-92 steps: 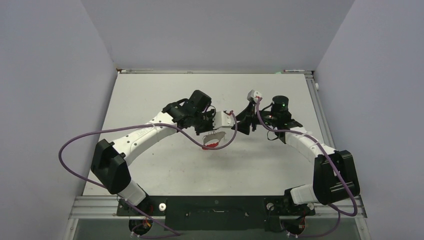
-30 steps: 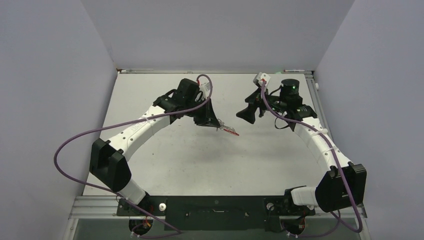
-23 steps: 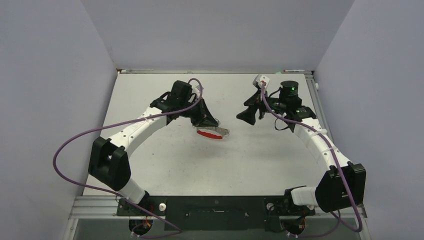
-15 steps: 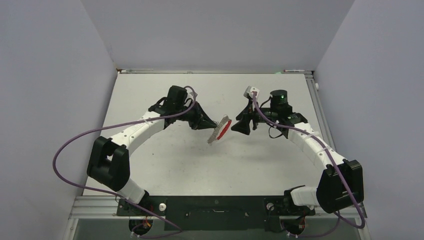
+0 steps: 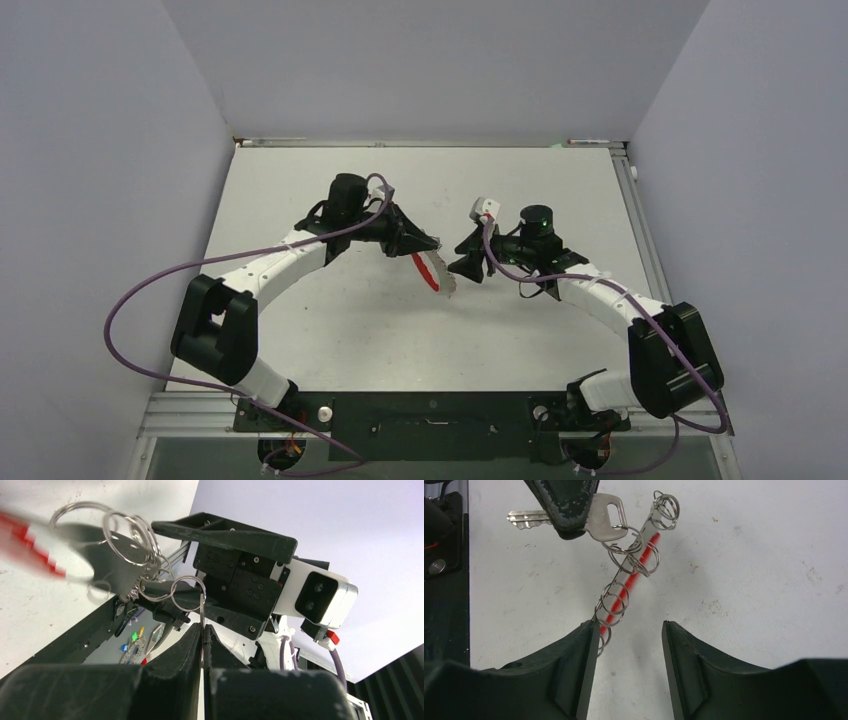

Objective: Remove the keys from the keyring

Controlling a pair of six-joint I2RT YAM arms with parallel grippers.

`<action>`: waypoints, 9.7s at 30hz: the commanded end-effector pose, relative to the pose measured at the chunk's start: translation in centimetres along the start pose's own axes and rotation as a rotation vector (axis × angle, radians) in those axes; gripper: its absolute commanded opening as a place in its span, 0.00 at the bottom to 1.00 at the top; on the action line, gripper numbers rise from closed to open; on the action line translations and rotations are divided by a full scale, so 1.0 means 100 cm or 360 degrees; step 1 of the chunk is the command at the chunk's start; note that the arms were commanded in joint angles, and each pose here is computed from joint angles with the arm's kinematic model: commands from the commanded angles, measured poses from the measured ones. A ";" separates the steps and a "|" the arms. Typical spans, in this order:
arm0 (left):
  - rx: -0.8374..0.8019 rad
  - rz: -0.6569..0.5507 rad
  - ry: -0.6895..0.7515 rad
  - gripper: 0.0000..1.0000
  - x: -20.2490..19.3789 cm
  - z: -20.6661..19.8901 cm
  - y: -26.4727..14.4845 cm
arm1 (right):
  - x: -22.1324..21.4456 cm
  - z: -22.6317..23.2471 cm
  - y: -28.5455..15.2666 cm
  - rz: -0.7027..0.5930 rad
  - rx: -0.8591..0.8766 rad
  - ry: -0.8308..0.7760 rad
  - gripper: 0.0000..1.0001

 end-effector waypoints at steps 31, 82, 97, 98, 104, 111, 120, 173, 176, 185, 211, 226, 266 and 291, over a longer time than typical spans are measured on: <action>-0.0270 0.0166 0.0203 0.00 -0.017 -0.026 -0.018 | 0.051 -0.025 0.003 -0.0373 -0.0061 -0.0435 0.30; -0.0284 0.0286 0.0316 0.00 -0.020 -0.024 -0.014 | 0.056 0.000 0.007 -0.0277 0.0338 -0.0444 0.42; -0.0268 0.0288 0.0319 0.00 -0.020 -0.022 -0.014 | 0.063 -0.002 0.007 -0.0307 0.0317 -0.0442 0.12; -0.0268 0.0290 0.0320 0.00 -0.021 -0.022 -0.014 | 0.062 -0.002 0.007 -0.0304 0.0322 -0.0437 0.09; -0.0261 0.0271 0.0346 0.00 -0.019 -0.021 -0.018 | 0.057 -0.002 0.005 -0.0277 0.0295 -0.0407 0.05; -0.0225 0.0214 0.0325 0.00 -0.015 -0.014 -0.026 | 0.056 -0.005 0.001 -0.0328 0.0122 -0.0234 0.05; -0.0187 0.0181 0.0276 0.00 -0.008 -0.002 -0.027 | 0.057 -0.003 -0.004 -0.0612 -0.0012 0.0053 0.05; -0.0739 -0.0313 0.1932 0.37 0.004 -0.028 -0.090 | 0.078 0.023 -0.012 -0.1062 0.0209 0.0154 0.05; -0.0816 -0.0260 0.2002 0.33 -0.004 -0.024 -0.081 | 0.079 0.023 -0.011 -0.1068 0.0219 0.0184 0.05; -0.0947 -0.0187 0.2040 0.31 -0.011 -0.021 -0.057 | 0.080 0.025 -0.009 -0.1073 0.0244 0.0218 0.05; -0.0981 -0.0070 0.1987 0.20 -0.018 -0.018 -0.026 | 0.080 0.031 -0.003 -0.1057 0.0297 0.0230 0.05; -0.0759 -0.0083 0.1939 0.00 -0.005 -0.011 -0.029 | 0.065 0.019 0.006 -0.0875 0.0234 0.0435 0.21; 0.0215 0.0570 0.2934 0.00 -0.003 0.064 -0.005 | -0.007 0.027 0.042 -0.0345 0.0413 -0.0487 0.42; 0.0066 0.0643 0.2897 0.00 -0.005 0.059 0.002 | -0.019 0.038 0.068 -0.0225 0.0491 -0.0661 0.30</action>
Point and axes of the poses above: each gripper's point midway between its finger pads, its own y axis out along the fingers, its own z axis along the line the jaws close on, x = y × z, the point moved 9 cm from there along -y, back along the fingers, and after that the axes turned 2 degrees about -y, right-handed, at the moved point
